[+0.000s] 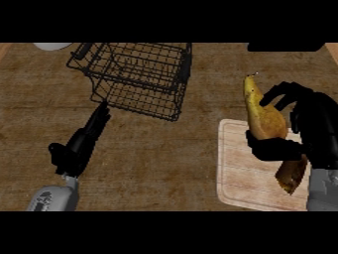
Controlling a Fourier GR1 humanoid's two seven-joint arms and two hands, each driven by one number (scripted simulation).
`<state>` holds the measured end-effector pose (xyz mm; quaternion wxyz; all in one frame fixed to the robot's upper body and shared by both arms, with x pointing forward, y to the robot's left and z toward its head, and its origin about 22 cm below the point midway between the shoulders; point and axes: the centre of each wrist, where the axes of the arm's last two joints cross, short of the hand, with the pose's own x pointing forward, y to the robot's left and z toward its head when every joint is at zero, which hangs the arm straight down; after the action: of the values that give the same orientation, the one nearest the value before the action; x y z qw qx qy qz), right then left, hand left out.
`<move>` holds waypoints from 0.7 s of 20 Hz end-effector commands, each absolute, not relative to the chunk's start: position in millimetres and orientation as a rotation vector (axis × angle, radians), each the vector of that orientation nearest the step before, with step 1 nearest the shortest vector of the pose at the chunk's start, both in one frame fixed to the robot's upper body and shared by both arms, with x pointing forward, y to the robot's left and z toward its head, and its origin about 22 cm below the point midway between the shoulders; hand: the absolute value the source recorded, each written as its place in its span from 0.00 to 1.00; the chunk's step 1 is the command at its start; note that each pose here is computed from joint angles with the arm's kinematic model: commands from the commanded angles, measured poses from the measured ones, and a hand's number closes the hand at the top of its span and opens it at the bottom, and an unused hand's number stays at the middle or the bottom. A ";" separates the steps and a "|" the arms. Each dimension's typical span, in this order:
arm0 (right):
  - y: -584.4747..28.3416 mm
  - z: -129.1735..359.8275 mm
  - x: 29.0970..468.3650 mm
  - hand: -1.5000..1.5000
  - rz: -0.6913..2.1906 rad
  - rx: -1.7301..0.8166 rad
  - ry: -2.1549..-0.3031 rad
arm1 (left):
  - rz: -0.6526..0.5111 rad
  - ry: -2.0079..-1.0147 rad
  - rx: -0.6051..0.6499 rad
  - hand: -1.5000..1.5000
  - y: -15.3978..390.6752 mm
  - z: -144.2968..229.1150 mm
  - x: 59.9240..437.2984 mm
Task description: Pick the pear from the cutting board and place it in the tiered basket
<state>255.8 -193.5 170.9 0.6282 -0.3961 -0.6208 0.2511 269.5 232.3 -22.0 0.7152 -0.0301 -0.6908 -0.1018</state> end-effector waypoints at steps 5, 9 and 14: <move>-133.6 270.3 278.2 1.00 0.547 -0.860 -1.519 | -0.231 -1.547 -0.092 0.50 223.9 -27.2 268.3; -111.0 300.7 301.6 1.00 0.503 -0.831 -1.519 | -0.222 -1.545 -0.081 0.50 242.0 -32.3 260.8; -68.1 329.1 337.2 1.00 0.509 -0.805 -1.490 | -0.257 -1.538 -0.075 0.50 230.2 -15.1 267.6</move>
<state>323.5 -97.6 298.9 0.6088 -0.3534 -0.6730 0.2269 269.7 226.9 -19.9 0.7104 -0.0384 -0.6940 -0.1100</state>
